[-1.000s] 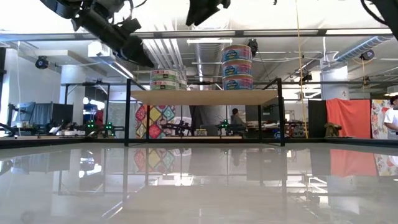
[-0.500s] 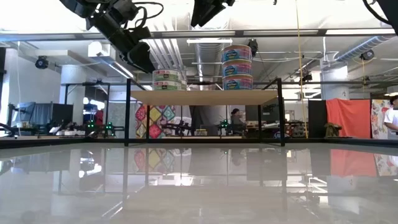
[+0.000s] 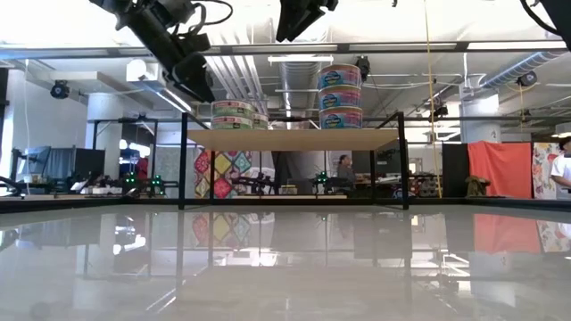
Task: Stack canned seafood by type on shelf
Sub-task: Stack the green tuna can on top of the green tuna can on the shelf
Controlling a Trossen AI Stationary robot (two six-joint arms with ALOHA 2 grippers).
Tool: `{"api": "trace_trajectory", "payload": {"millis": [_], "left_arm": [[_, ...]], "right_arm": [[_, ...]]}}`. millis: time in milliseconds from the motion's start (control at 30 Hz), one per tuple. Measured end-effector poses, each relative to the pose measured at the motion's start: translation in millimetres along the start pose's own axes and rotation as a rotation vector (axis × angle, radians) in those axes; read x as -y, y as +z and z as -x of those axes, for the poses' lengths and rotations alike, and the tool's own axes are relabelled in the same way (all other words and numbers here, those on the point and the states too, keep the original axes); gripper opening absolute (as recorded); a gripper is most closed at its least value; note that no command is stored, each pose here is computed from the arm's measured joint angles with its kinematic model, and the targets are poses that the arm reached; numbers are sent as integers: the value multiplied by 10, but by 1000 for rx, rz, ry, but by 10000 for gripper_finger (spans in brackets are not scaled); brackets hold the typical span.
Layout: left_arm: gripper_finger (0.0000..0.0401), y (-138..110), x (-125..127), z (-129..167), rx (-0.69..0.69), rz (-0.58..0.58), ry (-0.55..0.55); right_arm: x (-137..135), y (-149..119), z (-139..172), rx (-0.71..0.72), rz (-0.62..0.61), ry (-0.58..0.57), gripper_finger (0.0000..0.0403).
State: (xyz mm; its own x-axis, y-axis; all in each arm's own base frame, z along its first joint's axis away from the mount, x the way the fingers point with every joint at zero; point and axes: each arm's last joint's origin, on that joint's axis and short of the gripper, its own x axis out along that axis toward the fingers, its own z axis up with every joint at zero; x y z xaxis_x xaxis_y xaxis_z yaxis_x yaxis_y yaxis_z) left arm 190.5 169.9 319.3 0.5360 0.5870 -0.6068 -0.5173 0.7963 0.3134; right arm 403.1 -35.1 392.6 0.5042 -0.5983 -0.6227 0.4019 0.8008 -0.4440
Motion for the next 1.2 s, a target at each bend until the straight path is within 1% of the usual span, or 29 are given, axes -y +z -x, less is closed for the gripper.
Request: {"api": "trace_trajectory", "payload": {"millis": [300, 400, 500, 600, 800, 933, 1067, 1200], "left_arm": [[398, 34, -12, -5, 34, -18, 14], [398, 82, -32, 17, 64, -27, 28], [398, 157, -91, 87, 54, -54, 81], [398, 210, -171, 88, 30, -50, 116], [398, 182, -184, -180, -82, -48, 65], [398, 182, -178, -341, -132, -53, 53], [398, 181, -171, -431, -160, -56, 44], [398, 182, -156, -445, -161, -55, 33]], "right_arm": [[-42, -46, -60, -25, 4, 0, 201], [-54, -60, -77, -32, 9, 0, 201], [-57, -63, -81, -33, 10, 0, 201], [-57, -63, -81, -33, 10, 0, 201], [-70, -77, -98, -41, 11, 1, 201], [-79, -93, -109, -51, 13, 1, 201], [-84, -110, -116, -64, 14, 1, 201], [-83, -115, -115, -68, 14, 1, 201]]}}
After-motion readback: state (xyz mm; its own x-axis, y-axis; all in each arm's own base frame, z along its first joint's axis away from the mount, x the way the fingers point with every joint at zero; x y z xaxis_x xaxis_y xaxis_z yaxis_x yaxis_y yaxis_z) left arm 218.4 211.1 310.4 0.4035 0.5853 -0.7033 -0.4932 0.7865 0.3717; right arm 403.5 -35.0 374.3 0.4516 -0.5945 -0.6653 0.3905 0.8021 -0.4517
